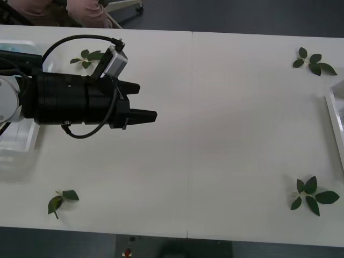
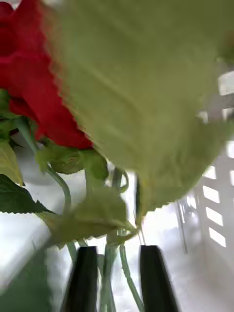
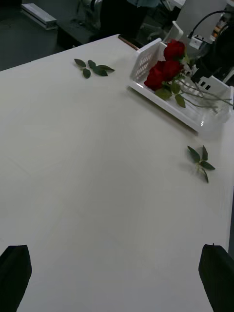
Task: Put the red flowers into the right box and the blue flowers into the left box
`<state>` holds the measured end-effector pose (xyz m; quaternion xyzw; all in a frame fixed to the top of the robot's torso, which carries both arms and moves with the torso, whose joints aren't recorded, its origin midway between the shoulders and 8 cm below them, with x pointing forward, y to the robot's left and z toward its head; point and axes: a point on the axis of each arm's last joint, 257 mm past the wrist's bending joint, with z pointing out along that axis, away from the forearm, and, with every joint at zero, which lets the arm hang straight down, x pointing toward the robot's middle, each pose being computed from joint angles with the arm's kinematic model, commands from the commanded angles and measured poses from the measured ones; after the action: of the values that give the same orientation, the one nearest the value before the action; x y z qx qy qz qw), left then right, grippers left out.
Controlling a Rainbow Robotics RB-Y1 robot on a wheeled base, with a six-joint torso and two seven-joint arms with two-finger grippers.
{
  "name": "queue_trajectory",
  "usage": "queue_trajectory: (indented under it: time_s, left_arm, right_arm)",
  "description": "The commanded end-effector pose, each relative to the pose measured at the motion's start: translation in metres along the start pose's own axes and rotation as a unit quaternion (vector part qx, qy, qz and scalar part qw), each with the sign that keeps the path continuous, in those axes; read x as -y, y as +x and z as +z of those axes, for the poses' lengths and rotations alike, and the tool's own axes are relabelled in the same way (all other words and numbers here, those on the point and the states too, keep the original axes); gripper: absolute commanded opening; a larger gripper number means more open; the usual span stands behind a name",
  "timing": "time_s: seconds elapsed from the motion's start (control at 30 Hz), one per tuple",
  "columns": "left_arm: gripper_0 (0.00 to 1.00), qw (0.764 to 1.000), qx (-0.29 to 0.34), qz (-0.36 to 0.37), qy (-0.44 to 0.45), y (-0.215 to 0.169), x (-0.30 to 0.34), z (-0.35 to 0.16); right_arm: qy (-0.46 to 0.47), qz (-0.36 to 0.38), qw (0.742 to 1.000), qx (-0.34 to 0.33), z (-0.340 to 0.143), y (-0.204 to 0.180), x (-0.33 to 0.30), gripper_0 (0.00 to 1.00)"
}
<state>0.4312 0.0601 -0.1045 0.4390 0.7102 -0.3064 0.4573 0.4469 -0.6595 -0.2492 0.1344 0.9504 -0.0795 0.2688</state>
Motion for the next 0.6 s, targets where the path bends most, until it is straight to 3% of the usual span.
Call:
queue_trajectory:
  time_s: [0.03,0.37,0.6]
  left_arm:
    - [1.00,0.999,0.005,0.044,0.003,-0.025,0.004,-0.004]
    - [1.00,0.999,-0.004,0.043,0.003,-0.014,0.005,0.000]
    - [1.00,0.999,-0.007,0.036,0.010,-0.009,0.010,0.003]
  right_arm:
    - [0.007,0.003,1.000,0.017,-0.014,-0.020,0.004,1.00]
    - [-0.094,-0.106,0.989,0.041,-0.078,-0.058,-0.067,1.00]
    - [-0.230,-0.253,0.934,0.102,-0.144,-0.076,-0.157,1.00]
